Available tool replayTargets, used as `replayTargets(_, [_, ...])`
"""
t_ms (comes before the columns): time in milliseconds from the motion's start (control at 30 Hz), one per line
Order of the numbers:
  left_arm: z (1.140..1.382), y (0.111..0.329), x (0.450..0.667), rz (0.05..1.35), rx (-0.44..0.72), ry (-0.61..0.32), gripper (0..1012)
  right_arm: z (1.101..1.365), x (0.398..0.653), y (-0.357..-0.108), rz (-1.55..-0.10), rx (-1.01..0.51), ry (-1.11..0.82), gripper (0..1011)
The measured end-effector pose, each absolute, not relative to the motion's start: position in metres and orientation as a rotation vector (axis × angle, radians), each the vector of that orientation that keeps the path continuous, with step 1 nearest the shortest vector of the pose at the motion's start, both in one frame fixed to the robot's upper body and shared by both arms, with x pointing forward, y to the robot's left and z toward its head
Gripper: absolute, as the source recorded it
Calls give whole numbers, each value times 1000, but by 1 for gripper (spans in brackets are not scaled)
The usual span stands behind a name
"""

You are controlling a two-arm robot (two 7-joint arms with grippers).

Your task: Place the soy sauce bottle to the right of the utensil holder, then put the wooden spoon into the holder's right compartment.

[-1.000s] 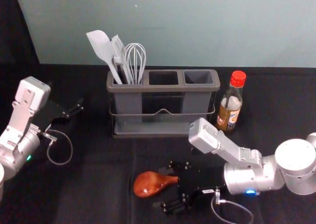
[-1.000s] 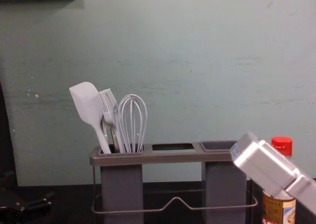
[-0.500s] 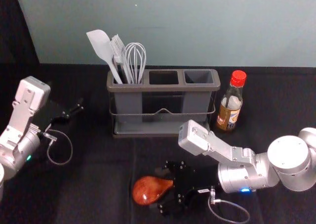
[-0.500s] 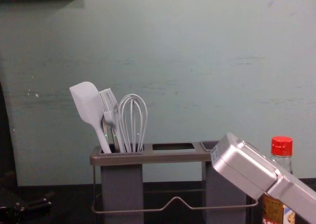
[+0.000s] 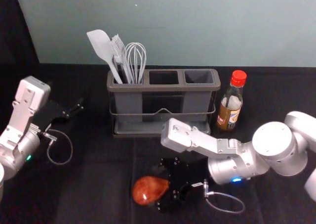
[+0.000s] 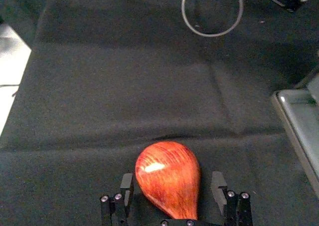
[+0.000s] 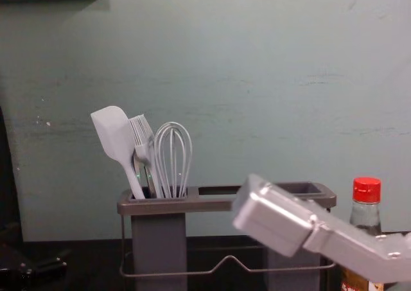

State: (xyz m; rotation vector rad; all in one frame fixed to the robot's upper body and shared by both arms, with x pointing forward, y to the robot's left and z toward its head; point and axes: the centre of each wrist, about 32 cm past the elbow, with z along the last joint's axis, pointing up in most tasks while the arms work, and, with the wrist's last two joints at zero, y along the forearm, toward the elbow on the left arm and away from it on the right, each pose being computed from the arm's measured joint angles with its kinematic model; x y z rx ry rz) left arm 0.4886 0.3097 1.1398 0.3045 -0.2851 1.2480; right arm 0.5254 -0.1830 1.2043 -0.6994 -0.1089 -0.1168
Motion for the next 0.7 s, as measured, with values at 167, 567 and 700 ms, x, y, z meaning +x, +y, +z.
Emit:
replayTargets(167, [1140, 310, 489, 1248, 304, -285, 1005, 1203, 530, -173, -94, -712, -104, 1002])
replayTargets(567, [1140, 310, 489, 1248, 304, -285, 1005, 1200, 533, -163, -89, -717, -101, 955])
replayTargets(700, [1140, 310, 489, 1248, 304, -285, 1005, 1199, 533, -163, -92, -716, -92, 850])
